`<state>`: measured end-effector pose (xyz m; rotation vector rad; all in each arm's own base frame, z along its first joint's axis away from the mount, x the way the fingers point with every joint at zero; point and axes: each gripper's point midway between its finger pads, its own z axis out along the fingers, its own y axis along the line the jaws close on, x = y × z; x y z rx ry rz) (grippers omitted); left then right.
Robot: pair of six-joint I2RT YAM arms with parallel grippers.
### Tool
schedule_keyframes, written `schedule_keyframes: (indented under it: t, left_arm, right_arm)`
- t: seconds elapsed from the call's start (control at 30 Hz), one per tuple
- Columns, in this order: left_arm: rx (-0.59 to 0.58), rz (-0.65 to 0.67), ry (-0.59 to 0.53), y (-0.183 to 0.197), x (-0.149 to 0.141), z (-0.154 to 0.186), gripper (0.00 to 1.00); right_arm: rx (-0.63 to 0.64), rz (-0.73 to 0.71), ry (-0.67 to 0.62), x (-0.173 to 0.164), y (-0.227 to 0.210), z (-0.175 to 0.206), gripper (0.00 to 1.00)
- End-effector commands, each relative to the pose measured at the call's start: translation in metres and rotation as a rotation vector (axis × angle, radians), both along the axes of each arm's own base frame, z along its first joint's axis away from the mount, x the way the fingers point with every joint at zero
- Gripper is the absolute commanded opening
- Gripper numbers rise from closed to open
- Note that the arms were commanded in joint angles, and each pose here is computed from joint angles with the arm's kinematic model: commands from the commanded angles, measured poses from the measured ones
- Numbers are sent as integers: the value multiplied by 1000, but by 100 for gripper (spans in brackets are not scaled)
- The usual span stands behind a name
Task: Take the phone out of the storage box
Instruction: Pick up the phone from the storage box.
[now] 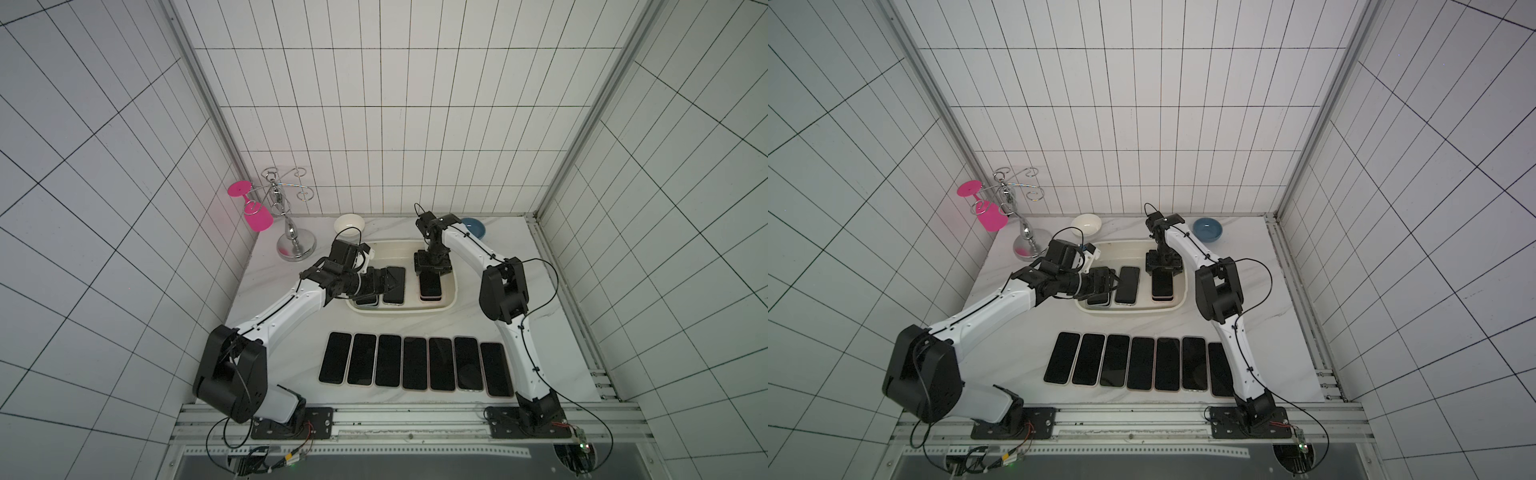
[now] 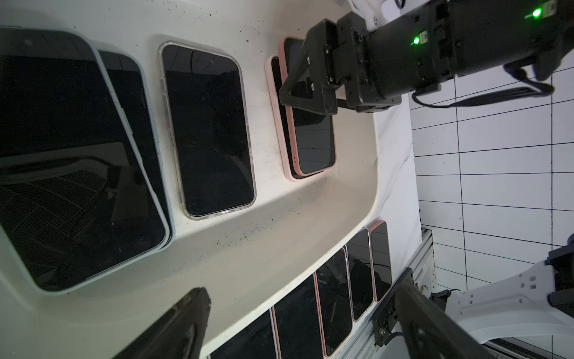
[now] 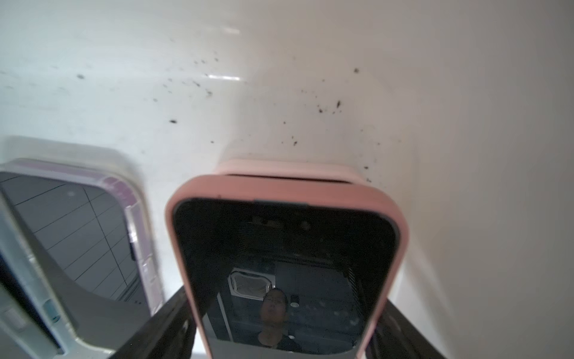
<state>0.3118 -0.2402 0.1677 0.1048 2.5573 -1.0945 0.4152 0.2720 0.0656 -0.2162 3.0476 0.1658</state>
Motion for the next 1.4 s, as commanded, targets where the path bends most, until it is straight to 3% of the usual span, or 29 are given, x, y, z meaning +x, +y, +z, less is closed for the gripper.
schedule_keyframes:
  t: [0.0,0.43,0.7,1.0,1.07,1.23,1.37]
  left_arm:
    - [-48,-47,-48,-6,-4,13,98]
    - [-106,-94,-108,-64,16,24,98]
    - [-88,-45,-66,-78,39,-1,98]
    - [-185,-18,-109,-93,60,24,95]
    - [-193,-31,-109,-95,59,25,90]
    - [-200,-74,-90,-98,52,17,62]
    - [-202,-103,-83,-99,48,14,49]
  right_arm:
    - [106,-4,-96,2,4,66,47]
    - [220,59,-27,-29,12,99,45]
    - [339,77,6,-47,24,125,45]
    - [371,91,54,-63,25,128,44]
    - [375,96,63,-65,24,127,44]
    - [402,108,89,-68,27,127,43]
    - [420,122,112,-73,27,126,42]
